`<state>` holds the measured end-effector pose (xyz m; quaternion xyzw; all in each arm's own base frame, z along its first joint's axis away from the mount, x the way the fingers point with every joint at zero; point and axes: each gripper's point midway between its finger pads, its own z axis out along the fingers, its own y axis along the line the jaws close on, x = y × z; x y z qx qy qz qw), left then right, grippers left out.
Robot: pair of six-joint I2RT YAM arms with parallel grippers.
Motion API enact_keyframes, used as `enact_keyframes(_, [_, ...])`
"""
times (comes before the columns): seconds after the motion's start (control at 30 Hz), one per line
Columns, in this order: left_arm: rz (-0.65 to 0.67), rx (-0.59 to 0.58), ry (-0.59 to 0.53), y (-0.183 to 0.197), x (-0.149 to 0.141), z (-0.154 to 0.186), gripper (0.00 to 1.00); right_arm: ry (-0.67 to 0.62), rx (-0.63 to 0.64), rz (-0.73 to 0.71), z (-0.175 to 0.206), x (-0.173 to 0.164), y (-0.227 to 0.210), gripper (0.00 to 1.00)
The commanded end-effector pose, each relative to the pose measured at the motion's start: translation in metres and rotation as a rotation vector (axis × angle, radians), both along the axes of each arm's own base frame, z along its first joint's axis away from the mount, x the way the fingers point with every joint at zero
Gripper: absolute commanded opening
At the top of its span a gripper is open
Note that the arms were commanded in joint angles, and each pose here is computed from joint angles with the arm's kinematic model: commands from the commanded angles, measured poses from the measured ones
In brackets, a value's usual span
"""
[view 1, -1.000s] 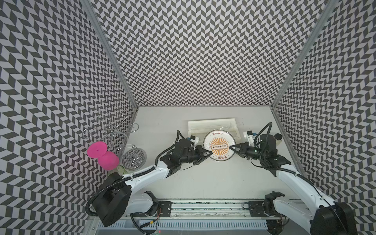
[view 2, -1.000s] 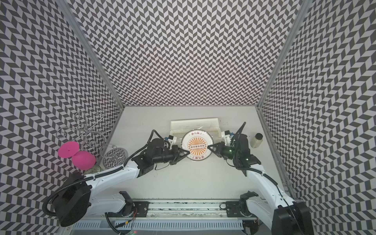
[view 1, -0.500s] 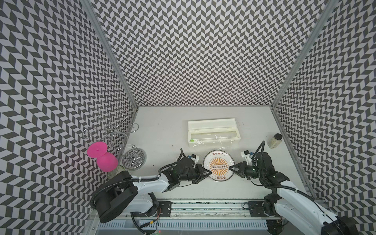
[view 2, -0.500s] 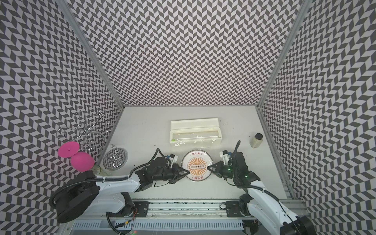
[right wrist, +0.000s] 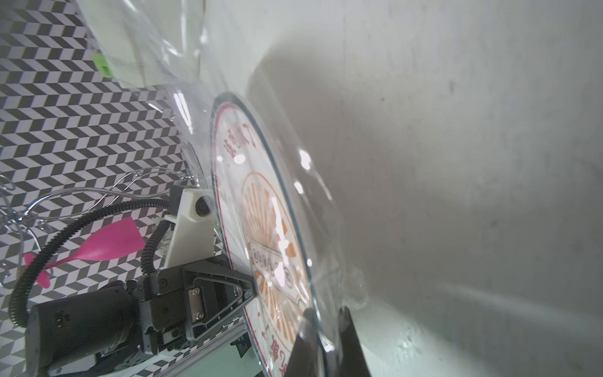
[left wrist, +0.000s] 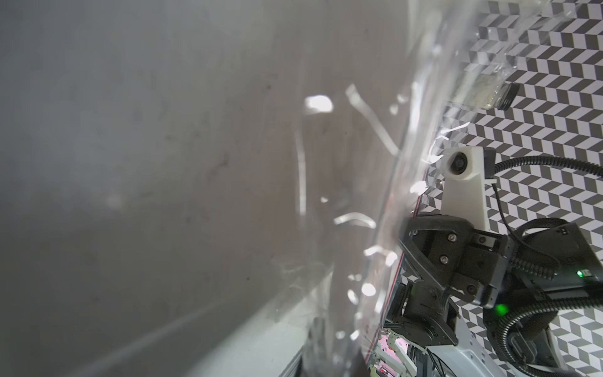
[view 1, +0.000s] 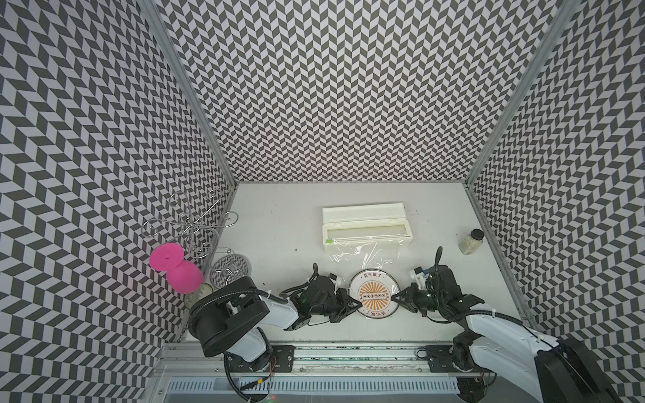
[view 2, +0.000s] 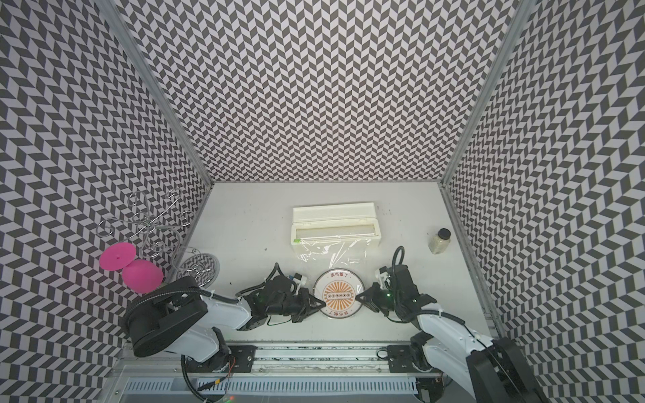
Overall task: Wrap the plate with plastic wrap
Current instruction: Place the plate at the center of the board.
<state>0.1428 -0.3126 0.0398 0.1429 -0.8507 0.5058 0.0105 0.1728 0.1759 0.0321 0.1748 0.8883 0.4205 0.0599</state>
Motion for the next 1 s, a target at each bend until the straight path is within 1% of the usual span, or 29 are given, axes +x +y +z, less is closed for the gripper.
enact_keyframes(0.0, [-0.097, 0.082, -0.008, 0.009, -0.018, -0.024, 0.01, 0.052, -0.261, -0.162, -0.039, 0.008, -0.043, 0.00])
enact_keyframes(0.2, [-0.093, 0.097, -0.007, 0.012, -0.014, -0.026, 0.09, 0.054, -0.284, -0.154, -0.043, 0.009, -0.044, 0.00])
enact_keyframes(0.4, [-0.085, 0.115, -0.029, 0.018, -0.008, -0.026, 0.19, 0.044, -0.300, -0.146, -0.044, 0.009, -0.046, 0.04])
enact_keyframes(0.43, [-0.085, 0.119, -0.025, 0.019, -0.008, -0.028, 0.21, 0.025, -0.292, -0.147, -0.038, 0.017, -0.043, 0.04])
enact_keyframes(0.5, [-0.087, 0.118, -0.022, 0.021, -0.009, -0.029, 0.26, 0.021, -0.289, -0.142, -0.036, 0.020, -0.041, 0.05])
enact_keyframes(0.6, [-0.088, 0.116, -0.024, 0.023, -0.009, -0.028, 0.29, 0.023, -0.291, -0.140, -0.037, 0.019, -0.041, 0.07])
enact_keyframes(0.7, [-0.090, 0.122, -0.044, 0.023, -0.007, -0.023, 0.36, 0.026, -0.293, -0.133, -0.037, 0.017, -0.041, 0.14])
enact_keyframes(0.8, [-0.091, 0.125, -0.069, 0.025, -0.003, -0.015, 0.42, 0.025, -0.295, -0.132, -0.035, 0.017, -0.042, 0.27])
enact_keyframes(0.97, [-0.078, 0.131, -0.125, 0.032, 0.010, 0.005, 0.48, 0.015, -0.305, -0.111, -0.024, 0.019, -0.041, 0.49])
